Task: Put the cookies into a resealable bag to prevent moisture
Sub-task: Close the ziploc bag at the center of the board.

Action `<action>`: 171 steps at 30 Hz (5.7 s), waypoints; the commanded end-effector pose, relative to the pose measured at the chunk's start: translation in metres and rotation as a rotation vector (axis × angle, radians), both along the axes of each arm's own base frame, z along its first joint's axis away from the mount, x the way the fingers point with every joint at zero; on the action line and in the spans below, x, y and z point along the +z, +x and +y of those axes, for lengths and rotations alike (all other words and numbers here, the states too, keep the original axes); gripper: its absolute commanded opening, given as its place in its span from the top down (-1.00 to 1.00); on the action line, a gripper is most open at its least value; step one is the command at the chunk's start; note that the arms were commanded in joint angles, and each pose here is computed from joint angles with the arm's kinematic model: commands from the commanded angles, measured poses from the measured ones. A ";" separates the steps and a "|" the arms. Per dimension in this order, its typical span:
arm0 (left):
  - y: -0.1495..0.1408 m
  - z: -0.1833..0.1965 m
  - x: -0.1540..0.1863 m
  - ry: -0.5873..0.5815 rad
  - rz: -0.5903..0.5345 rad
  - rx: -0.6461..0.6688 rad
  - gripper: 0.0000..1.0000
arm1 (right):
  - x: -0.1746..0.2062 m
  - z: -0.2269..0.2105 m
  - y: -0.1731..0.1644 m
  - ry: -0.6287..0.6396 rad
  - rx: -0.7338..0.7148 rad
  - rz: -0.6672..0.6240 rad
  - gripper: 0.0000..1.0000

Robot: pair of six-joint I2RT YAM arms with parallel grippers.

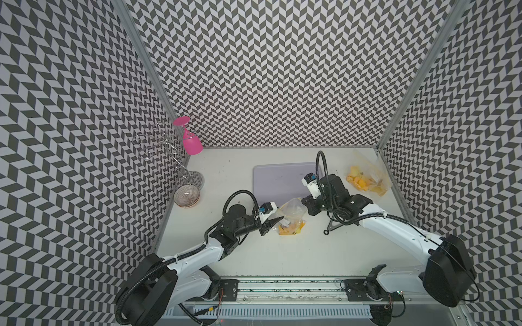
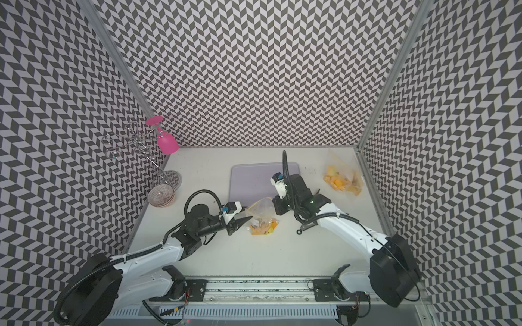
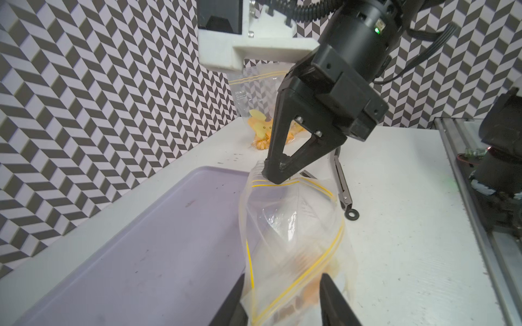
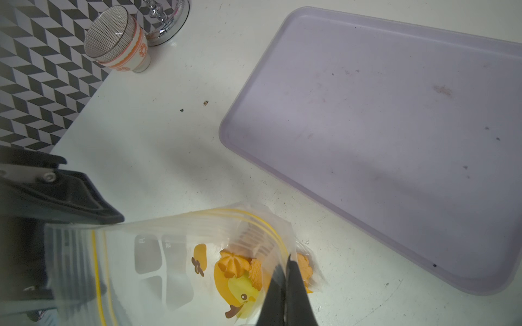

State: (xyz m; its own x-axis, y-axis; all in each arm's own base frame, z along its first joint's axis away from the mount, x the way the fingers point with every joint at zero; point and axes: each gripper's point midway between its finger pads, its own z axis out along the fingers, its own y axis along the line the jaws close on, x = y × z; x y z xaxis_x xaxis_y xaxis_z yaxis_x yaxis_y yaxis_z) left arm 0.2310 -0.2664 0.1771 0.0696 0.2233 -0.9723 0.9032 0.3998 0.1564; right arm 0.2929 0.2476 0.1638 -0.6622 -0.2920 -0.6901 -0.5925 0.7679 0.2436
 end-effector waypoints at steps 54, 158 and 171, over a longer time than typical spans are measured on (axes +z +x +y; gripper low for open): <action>0.095 0.026 -0.011 0.000 0.137 -0.172 1.00 | -0.019 -0.010 0.037 0.352 0.432 -0.170 -0.47; 0.070 0.017 0.023 0.023 -0.082 -0.233 1.00 | 0.024 -0.010 0.021 -0.299 0.637 -0.176 1.00; 0.071 0.018 0.024 0.027 -0.087 -0.225 1.00 | 0.012 0.011 0.014 -0.322 0.698 -0.131 0.83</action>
